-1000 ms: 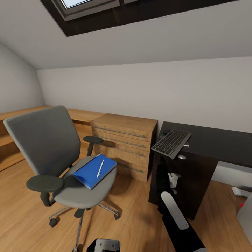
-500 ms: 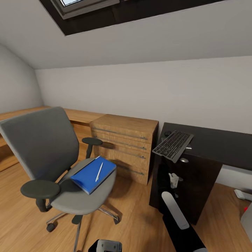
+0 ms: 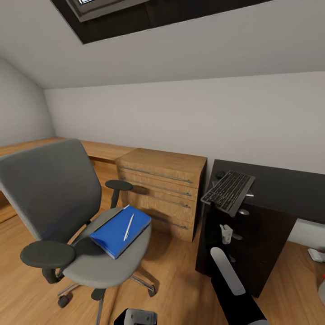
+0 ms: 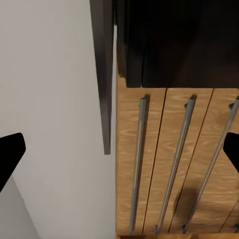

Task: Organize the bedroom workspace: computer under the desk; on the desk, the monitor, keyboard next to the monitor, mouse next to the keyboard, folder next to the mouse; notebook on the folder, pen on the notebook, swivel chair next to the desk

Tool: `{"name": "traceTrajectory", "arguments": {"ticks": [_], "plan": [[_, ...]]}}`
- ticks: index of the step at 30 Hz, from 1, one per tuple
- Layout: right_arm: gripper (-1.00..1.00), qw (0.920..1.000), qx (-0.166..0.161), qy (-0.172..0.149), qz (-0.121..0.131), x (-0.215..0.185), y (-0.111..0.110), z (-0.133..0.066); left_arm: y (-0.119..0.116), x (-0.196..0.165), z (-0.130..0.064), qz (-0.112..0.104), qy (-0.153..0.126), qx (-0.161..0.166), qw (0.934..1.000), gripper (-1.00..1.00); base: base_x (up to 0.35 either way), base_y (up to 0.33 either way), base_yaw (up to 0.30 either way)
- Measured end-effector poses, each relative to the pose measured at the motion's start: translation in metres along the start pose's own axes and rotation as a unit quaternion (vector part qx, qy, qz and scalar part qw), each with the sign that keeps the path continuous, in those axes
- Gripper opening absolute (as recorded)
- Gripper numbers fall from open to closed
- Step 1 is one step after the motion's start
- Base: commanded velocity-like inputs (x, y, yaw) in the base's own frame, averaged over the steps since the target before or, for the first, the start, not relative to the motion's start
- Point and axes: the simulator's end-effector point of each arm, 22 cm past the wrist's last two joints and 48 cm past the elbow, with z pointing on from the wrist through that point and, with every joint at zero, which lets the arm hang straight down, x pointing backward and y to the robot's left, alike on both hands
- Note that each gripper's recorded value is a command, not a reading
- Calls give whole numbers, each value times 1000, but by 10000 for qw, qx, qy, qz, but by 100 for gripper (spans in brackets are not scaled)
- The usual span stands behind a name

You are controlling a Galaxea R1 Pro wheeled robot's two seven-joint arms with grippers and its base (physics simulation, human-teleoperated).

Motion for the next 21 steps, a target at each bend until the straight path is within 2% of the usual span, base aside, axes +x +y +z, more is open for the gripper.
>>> {"name": "traceTrajectory", "arguments": {"ticks": [21], "plan": [[100, 9999, 41, -101, 47, -9, -3, 2, 0, 5, 1, 16, 51, 1, 10000, 100, 28, 6, 0]]}}
